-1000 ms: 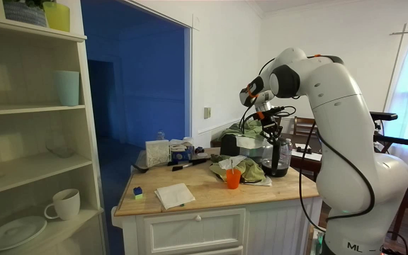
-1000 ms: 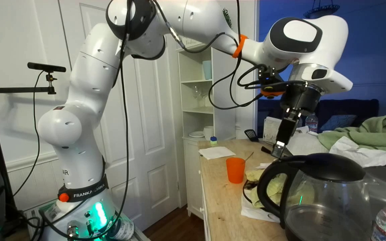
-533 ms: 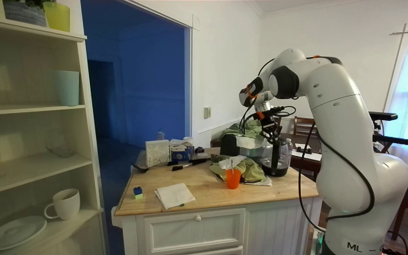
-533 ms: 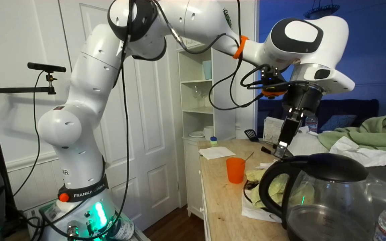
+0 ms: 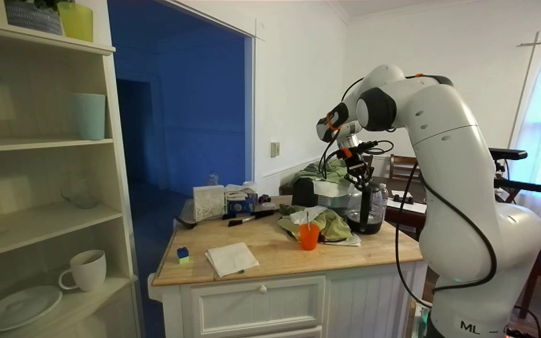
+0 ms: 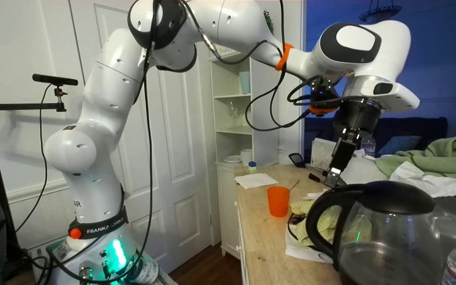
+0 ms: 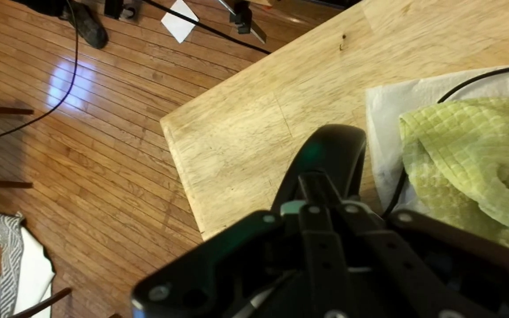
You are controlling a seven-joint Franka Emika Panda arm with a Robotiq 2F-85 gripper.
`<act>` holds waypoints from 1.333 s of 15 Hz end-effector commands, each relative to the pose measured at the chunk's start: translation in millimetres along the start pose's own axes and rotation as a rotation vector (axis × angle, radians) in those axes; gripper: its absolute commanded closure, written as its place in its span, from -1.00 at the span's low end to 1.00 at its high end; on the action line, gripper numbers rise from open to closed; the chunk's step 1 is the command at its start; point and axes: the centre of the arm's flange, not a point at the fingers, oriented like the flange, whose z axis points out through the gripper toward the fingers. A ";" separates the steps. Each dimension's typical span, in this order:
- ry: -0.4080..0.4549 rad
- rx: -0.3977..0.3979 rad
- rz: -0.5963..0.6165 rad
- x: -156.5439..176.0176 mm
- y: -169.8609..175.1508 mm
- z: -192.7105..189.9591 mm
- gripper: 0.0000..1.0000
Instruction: Push the button on the kettle
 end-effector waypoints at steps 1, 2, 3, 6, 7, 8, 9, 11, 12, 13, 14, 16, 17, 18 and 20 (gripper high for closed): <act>0.066 -0.023 -0.017 55.2 -13.5 36.4 1.00; 0.064 -0.027 -0.016 57.7 -15.4 39.5 1.00; 0.063 -0.030 -0.016 59.3 -16.8 41.3 1.00; 0.059 -0.036 -0.007 61.9 -19.2 41.3 1.00; 0.057 -0.039 -0.008 62.4 -18.5 41.1 1.00; 0.054 -0.041 -0.013 62.9 -17.3 41.2 1.00; 0.048 -0.041 -0.024 58.7 -13.4 38.4 1.00; 0.043 -0.039 -0.048 46.3 -2.4 30.7 1.00; 0.049 -0.031 -0.058 40.7 2.3 27.9 0.99; 0.052 -0.020 -0.069 30.7 12.0 22.4 0.48; 0.050 -0.010 -0.074 24.6 18.1 18.4 0.46; 0.043 0.019 -0.076 11.5 36.0 10.8 0.22; 0.041 0.026 -0.069 7.8 44.2 6.8 0.09; 0.041 0.032 -0.065 4.7 54.1 2.9 -0.07; 0.047 0.039 -0.047 -2.6 76.9 -2.5 -0.36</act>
